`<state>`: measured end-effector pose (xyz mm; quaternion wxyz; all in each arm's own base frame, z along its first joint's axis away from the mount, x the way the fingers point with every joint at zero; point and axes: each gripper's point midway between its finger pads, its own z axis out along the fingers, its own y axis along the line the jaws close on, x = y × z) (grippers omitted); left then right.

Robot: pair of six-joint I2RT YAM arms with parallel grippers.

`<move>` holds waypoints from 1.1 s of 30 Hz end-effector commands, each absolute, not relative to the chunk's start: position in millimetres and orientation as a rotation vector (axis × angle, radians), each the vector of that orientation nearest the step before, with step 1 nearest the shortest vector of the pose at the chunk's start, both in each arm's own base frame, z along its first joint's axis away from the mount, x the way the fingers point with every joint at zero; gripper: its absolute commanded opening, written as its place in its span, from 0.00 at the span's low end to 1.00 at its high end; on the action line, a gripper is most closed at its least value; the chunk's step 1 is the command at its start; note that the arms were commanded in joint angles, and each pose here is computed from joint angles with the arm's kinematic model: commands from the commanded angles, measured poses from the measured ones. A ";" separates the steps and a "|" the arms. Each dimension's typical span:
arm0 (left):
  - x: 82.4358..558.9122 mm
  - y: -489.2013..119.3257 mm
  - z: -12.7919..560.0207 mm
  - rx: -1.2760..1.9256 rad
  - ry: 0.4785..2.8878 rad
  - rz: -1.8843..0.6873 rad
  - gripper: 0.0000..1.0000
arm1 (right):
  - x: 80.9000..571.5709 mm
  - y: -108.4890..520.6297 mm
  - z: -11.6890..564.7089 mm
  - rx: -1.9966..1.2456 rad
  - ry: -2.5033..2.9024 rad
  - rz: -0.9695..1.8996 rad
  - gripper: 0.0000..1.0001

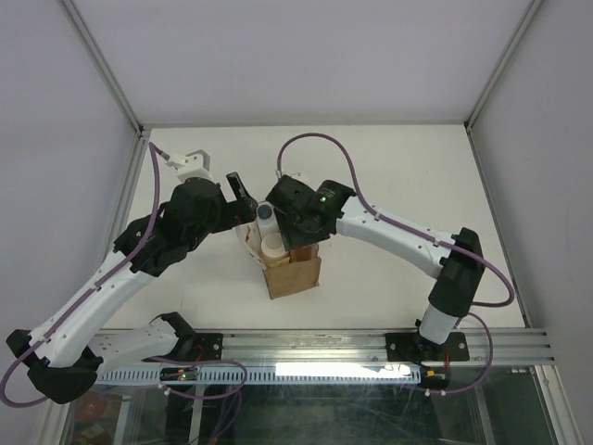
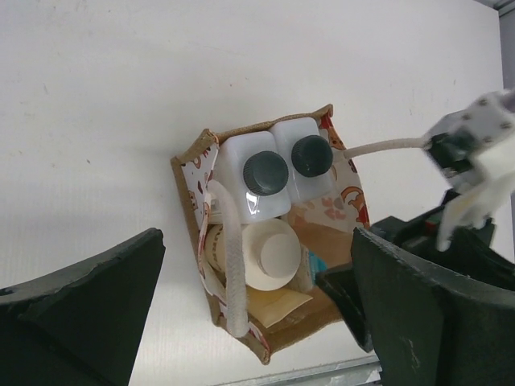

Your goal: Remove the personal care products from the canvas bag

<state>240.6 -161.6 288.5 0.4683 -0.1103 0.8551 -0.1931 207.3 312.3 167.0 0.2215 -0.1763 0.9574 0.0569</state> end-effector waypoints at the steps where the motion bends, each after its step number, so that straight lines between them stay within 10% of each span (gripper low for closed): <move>1: 255.5 -171.6 310.6 -0.265 2.029 -0.498 0.99 | 227.7 319.4 272.4 -0.289 2.425 0.484 0.00; 18: 297.8 -172.4 353.8 -0.152 1.902 -0.317 0.99 | 273.4 279.6 408.4 0.016 2.197 1.241 0.00; 33: 316.9 -190.8 368.2 -0.048 1.873 -0.367 0.99 | 361.1 161.5 452.3 0.399 1.942 1.294 0.00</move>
